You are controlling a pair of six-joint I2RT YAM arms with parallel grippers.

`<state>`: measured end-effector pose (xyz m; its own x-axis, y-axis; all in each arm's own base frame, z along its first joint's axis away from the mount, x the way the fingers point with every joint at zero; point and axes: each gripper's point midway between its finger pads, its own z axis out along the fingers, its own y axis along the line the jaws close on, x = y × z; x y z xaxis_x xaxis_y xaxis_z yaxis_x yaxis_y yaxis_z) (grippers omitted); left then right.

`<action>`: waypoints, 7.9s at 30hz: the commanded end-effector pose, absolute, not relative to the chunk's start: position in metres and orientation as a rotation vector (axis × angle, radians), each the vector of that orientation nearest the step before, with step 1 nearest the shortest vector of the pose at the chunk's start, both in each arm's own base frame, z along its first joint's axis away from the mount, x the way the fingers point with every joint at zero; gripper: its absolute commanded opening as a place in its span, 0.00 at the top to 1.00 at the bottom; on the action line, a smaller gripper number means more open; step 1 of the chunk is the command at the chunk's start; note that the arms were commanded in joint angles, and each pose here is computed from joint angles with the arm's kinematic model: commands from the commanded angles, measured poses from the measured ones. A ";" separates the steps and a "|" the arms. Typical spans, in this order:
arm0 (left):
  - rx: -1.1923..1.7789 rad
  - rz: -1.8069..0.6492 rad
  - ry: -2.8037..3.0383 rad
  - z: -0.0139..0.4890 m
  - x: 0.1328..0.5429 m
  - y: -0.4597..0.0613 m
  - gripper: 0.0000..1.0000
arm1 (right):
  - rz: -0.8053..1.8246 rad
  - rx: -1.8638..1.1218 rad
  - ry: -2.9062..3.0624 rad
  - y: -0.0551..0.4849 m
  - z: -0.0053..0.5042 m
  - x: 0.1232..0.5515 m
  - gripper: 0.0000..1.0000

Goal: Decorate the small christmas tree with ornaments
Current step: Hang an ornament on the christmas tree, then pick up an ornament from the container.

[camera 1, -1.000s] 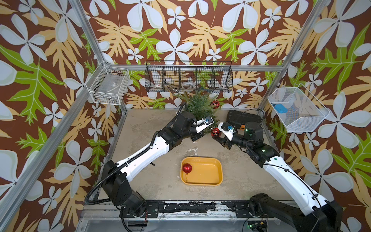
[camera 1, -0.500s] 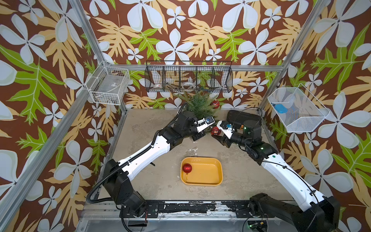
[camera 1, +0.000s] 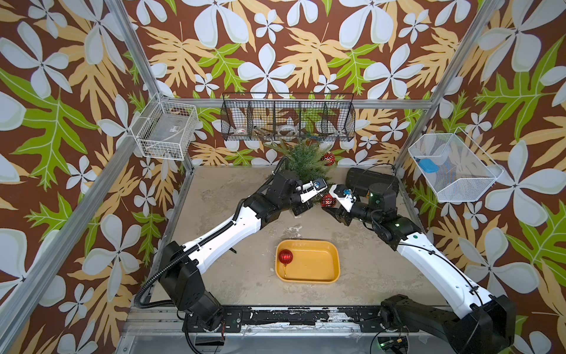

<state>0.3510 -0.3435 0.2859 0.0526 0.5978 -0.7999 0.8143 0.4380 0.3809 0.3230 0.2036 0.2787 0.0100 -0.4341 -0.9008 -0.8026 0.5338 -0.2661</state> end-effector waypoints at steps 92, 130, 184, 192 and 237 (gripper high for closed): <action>0.218 -0.259 2.709 0.079 0.217 -0.267 0.29 | 0.610 -0.599 2.088 0.188 0.208 0.239 0.44; -0.131 -1.406 2.168 0.275 0.221 -0.317 0.46 | 0.837 -0.650 1.565 0.200 0.281 0.202 0.25; -0.402 -1.947 1.650 0.387 0.198 -0.270 0.47 | 0.772 -0.891 1.079 0.326 0.381 0.204 0.44; -0.404 -1.952 1.657 0.385 0.198 -0.272 0.46 | 0.786 -0.890 1.071 0.327 0.386 0.203 0.36; 0.564 -1.799 1.983 0.380 0.094 -0.286 0.11 | 0.641 -1.402 0.767 0.289 0.378 0.108 0.48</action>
